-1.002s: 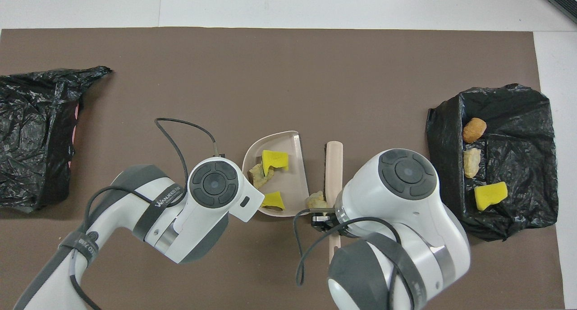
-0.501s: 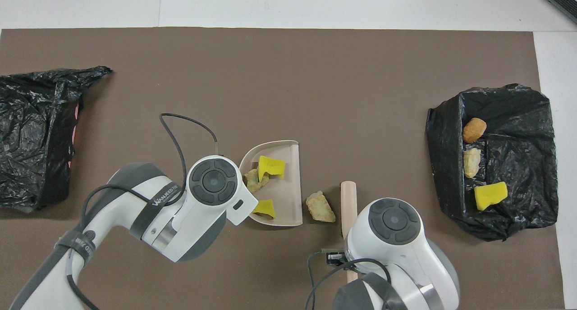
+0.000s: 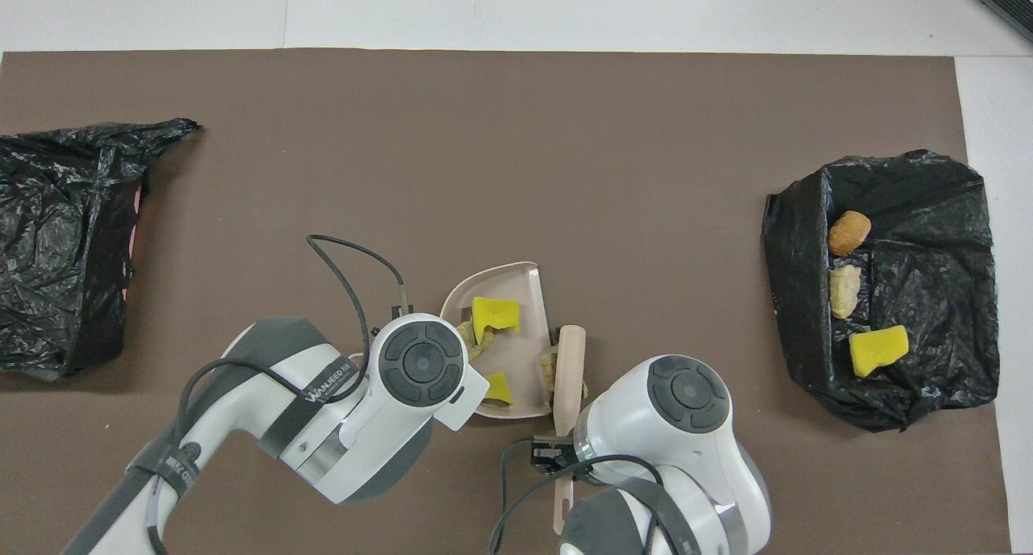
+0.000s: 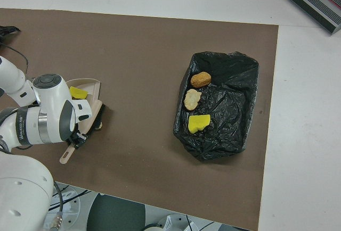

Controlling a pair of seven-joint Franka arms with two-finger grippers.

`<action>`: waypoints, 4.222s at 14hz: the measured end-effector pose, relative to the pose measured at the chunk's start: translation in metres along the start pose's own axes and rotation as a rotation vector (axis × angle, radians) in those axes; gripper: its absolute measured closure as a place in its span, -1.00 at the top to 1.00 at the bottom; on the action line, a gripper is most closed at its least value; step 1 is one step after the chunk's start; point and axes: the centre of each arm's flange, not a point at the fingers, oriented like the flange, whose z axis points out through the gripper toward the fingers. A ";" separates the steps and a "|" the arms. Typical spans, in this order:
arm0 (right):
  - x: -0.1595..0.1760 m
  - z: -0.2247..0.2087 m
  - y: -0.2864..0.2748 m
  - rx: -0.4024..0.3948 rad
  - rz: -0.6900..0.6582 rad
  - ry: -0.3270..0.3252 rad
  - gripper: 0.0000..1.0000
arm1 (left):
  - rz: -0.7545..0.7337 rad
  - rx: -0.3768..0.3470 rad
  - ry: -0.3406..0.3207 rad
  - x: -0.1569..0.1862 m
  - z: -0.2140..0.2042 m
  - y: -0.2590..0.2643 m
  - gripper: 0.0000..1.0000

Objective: Sweep and dump trash in bin
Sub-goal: 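Sweep the remaining bread and sponge into the dustpan with the right gripper's brush, then carry the dustpan to the black bag nearest the left gripper, then tip the dustpan into the bag while the right gripper drops the brush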

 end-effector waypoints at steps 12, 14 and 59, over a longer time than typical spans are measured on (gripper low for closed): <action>-0.019 -0.053 -0.038 -0.042 0.027 0.044 -0.49 | -0.021 -0.025 0.114 -0.044 0.008 -0.061 -0.37; -0.044 -0.046 -0.049 -0.082 0.022 0.068 -0.49 | -0.022 -0.030 0.159 -0.067 0.004 -0.088 -0.37; 0.041 -0.268 0.059 -0.189 -0.027 0.441 1.00 | 0.192 0.112 -0.460 -0.638 -0.045 -0.239 -0.37</action>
